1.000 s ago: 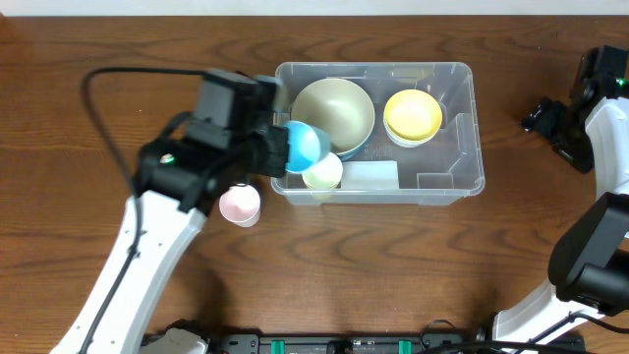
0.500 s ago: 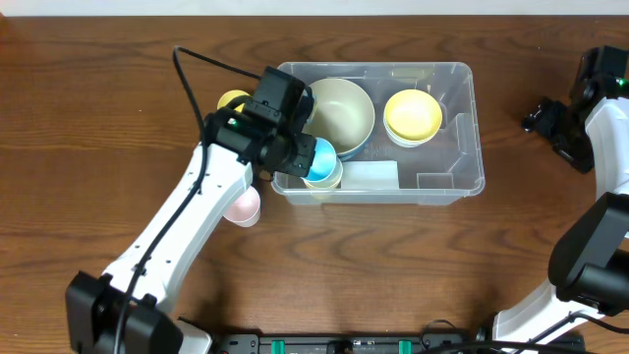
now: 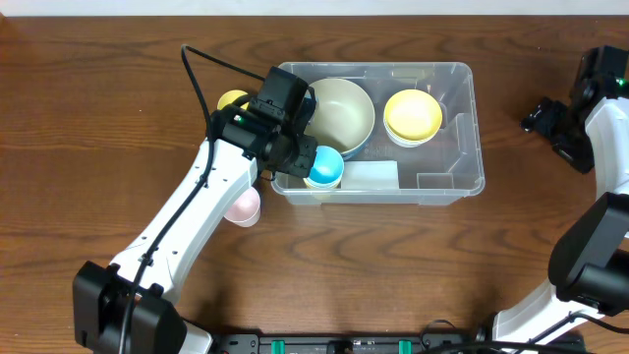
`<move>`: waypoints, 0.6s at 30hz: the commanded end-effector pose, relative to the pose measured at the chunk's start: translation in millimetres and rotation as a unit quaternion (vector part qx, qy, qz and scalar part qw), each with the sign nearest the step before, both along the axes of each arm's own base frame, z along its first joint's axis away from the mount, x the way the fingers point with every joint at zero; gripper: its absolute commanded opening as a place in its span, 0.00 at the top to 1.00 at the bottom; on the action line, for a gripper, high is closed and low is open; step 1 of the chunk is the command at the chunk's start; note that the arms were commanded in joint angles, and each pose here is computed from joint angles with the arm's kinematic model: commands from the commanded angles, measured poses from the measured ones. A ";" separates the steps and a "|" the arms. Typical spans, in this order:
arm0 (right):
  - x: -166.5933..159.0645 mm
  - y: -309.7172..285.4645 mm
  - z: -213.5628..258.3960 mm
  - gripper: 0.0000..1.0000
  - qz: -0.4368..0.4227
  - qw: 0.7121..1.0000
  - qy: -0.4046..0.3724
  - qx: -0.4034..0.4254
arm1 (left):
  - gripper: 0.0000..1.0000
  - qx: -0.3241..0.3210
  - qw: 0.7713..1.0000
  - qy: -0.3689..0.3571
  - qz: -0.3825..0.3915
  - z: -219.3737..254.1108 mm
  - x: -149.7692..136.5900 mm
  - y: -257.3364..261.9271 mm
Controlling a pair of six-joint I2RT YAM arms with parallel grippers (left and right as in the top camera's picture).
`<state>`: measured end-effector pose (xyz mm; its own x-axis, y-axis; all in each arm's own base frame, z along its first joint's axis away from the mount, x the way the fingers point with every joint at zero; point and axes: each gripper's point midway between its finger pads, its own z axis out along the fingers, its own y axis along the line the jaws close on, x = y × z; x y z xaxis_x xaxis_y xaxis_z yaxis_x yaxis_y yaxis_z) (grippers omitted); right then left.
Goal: Pack container
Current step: 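Carry the blue cup into the bin and stack it on the white cup, then move the left gripper to the remaining yellow cup and grasp it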
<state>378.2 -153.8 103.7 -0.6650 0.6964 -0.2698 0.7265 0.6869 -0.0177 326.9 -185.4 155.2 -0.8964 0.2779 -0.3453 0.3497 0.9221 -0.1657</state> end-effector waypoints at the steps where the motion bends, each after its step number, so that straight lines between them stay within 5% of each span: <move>1: -1.3 -0.4 -4.1 0.01 -0.009 1.000 0.004 0.001 | 0.56 0.007 1.000 -0.006 -0.004 0.6 4.0 0.5; 7: -1.3 -0.4 -4.1 0.01 -0.009 1.000 0.004 0.001 | 0.38 0.016 0.999 -0.037 0.007 12.8 14.5 5.8; 14: -1.3 -0.4 -4.1 0.01 -0.009 1.000 0.004 0.001 | 0.28 -0.022 0.992 -0.118 0.047 80.6 37.5 22.0; 18: -1.3 -0.4 -4.1 0.01 -0.009 1.000 0.004 0.001 | 0.08 0.011 0.976 -0.162 0.145 103.1 51.1 70.0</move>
<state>378.2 -153.9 103.7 -0.6650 0.6964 -0.2700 0.7266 0.6868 -0.0180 369.0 -151.7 229.9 -0.8208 0.1487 -0.5514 0.2529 0.9603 -0.1175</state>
